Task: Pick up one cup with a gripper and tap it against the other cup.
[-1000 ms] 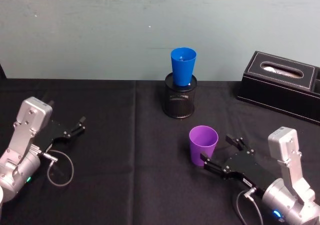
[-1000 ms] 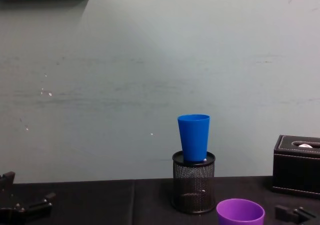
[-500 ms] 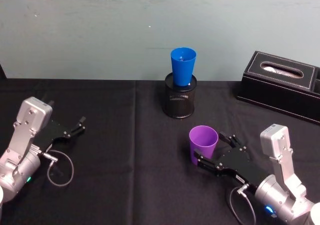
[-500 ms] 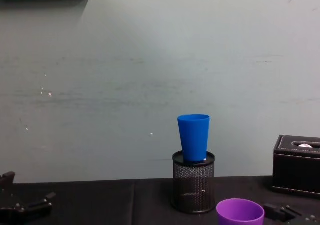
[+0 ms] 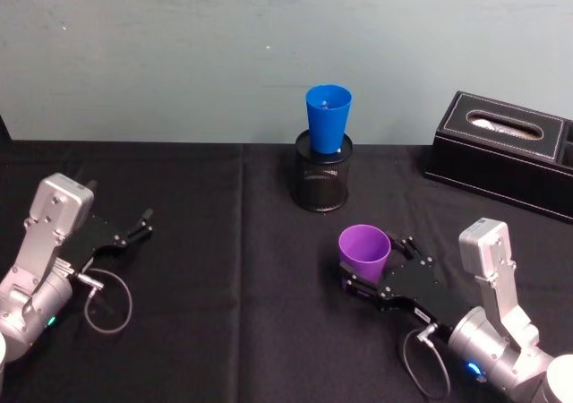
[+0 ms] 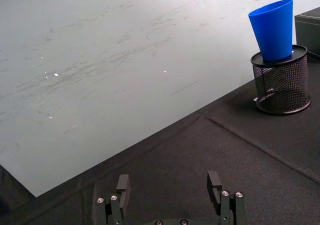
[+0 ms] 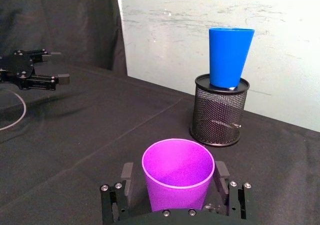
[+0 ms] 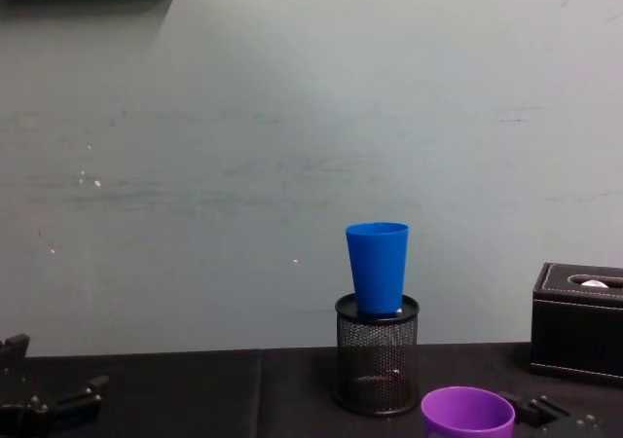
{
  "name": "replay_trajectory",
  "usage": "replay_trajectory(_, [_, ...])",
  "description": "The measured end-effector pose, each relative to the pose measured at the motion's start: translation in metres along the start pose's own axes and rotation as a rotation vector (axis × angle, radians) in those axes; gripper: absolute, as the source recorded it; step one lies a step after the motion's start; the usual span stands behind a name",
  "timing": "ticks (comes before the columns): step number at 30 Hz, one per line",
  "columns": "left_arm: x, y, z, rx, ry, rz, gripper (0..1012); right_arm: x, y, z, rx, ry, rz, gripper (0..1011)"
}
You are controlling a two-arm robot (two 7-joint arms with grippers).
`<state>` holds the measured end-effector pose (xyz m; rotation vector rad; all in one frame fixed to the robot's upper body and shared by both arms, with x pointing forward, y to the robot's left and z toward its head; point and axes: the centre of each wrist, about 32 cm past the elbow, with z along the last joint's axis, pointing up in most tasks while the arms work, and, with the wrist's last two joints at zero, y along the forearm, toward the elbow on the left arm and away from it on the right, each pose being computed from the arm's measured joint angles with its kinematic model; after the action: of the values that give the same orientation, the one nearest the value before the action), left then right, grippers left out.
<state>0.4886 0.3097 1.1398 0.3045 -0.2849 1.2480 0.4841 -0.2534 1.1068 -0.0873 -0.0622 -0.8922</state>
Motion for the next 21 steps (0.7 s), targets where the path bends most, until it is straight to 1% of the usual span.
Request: replay_trajectory(21, [0.0000,0.0000,0.0000,0.000,0.000,0.000,1011,0.0041,0.0104,-0.0042,0.006,0.012,0.011,1004])
